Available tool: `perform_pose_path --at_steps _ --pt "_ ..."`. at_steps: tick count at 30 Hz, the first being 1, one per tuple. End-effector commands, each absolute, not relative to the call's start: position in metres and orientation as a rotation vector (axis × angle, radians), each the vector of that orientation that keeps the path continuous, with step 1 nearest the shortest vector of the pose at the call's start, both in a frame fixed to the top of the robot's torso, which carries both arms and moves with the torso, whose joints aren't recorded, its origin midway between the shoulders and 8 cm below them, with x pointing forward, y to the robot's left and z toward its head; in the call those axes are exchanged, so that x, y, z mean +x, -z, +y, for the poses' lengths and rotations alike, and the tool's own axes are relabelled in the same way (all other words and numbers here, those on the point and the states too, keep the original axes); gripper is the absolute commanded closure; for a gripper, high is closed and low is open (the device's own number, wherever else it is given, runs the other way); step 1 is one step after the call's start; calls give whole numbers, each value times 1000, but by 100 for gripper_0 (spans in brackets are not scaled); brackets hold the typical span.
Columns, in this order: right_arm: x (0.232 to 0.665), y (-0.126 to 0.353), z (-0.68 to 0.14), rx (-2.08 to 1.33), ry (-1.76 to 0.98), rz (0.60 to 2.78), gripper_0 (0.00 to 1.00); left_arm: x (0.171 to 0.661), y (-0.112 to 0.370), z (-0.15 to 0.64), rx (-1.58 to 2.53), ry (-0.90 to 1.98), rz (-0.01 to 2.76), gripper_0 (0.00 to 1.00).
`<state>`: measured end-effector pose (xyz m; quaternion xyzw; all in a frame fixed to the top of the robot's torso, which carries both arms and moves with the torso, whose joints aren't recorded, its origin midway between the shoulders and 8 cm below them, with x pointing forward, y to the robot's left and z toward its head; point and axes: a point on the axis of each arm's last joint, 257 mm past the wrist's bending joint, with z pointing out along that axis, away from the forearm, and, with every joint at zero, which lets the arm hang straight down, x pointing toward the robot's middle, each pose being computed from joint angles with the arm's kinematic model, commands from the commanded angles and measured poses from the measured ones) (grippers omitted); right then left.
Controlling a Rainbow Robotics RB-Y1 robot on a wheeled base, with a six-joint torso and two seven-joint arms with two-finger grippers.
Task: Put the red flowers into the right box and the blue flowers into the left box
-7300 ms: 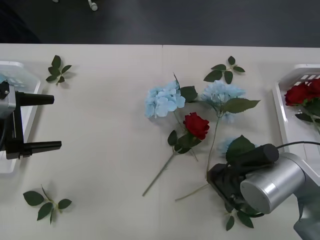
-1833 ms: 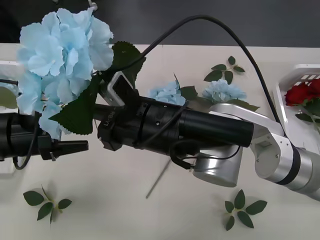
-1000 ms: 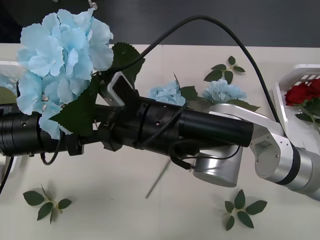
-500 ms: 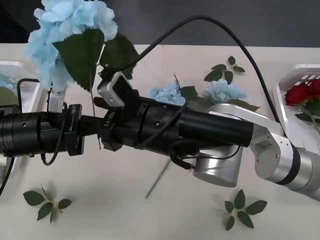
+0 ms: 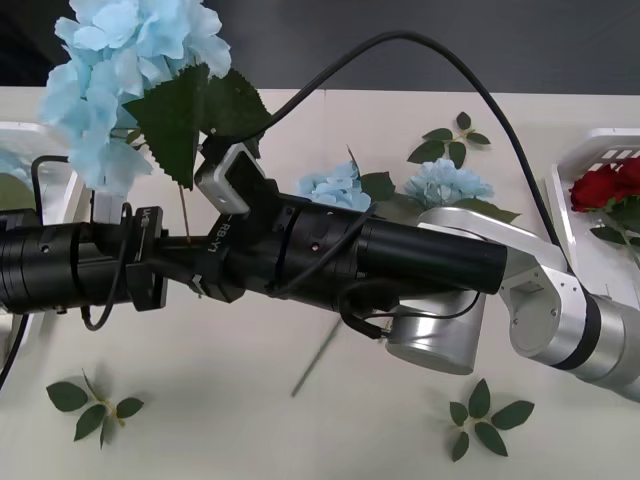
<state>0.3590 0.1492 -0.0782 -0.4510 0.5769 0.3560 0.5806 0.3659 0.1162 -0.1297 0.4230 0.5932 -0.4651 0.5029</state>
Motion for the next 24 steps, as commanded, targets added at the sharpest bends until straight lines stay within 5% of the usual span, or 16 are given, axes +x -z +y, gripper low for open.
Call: perform_pose_path --at_steps 1,14,24 --pt "348 73 153 -1082 -827 1295 0 368 116 133 1090 1045 1399 100" --pt "374 54 92 -966 -761 1242 0 383 103 241 910 828 1522 100" --pt "384 70 9 -838 -691 1745 0 379 108 360 594 639 1765 100"
